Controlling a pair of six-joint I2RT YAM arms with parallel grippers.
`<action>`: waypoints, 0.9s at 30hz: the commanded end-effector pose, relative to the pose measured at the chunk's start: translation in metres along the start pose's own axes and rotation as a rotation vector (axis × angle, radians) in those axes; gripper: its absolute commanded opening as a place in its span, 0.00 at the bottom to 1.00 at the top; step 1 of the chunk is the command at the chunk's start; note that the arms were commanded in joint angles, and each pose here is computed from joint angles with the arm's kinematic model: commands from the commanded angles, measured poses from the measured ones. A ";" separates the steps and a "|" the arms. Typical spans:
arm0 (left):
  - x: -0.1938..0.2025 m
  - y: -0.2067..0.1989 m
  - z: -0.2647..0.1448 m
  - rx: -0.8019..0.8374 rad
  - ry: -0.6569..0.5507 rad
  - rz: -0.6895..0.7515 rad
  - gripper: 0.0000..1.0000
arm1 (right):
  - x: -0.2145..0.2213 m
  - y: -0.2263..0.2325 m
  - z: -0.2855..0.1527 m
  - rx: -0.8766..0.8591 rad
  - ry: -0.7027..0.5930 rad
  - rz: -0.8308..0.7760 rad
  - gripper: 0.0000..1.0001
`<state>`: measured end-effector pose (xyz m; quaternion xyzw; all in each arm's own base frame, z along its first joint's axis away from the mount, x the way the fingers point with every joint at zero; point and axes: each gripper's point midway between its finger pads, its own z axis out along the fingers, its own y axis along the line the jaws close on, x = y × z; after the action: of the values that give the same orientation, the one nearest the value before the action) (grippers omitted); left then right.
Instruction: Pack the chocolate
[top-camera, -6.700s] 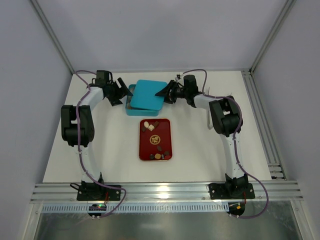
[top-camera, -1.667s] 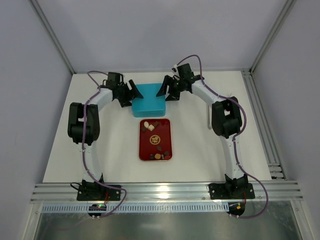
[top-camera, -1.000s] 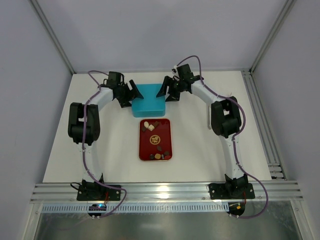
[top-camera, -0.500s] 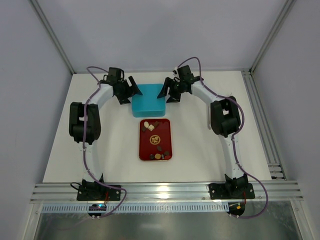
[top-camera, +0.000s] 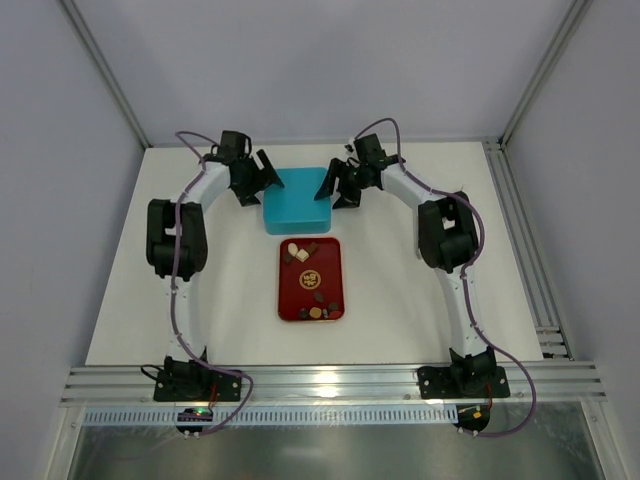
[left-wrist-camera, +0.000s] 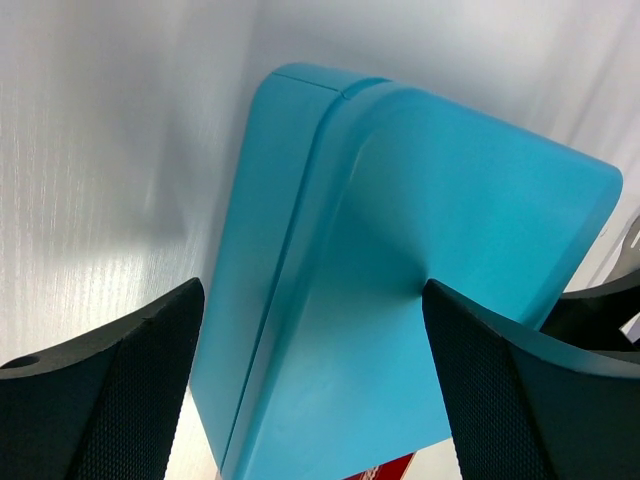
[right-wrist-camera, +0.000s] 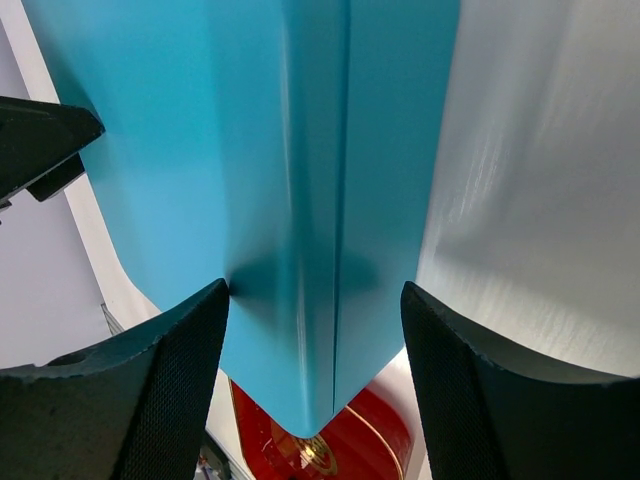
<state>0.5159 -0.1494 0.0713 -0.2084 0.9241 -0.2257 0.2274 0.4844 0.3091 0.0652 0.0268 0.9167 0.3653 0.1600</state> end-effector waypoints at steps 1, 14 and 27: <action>-0.007 0.011 0.005 -0.066 -0.016 -0.019 0.87 | -0.008 0.003 0.002 -0.003 -0.018 -0.018 0.71; -0.005 0.035 0.025 -0.198 0.008 -0.037 0.87 | -0.010 0.000 0.007 -0.021 -0.021 -0.001 0.70; 0.011 0.025 0.033 -0.185 0.044 -0.006 0.81 | -0.019 0.013 -0.001 -0.089 -0.078 -0.001 0.68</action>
<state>0.5392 -0.1522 0.0724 -0.2270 0.9227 -0.2058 0.2340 0.4962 0.3135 0.0619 0.0361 0.9023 0.3941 0.1709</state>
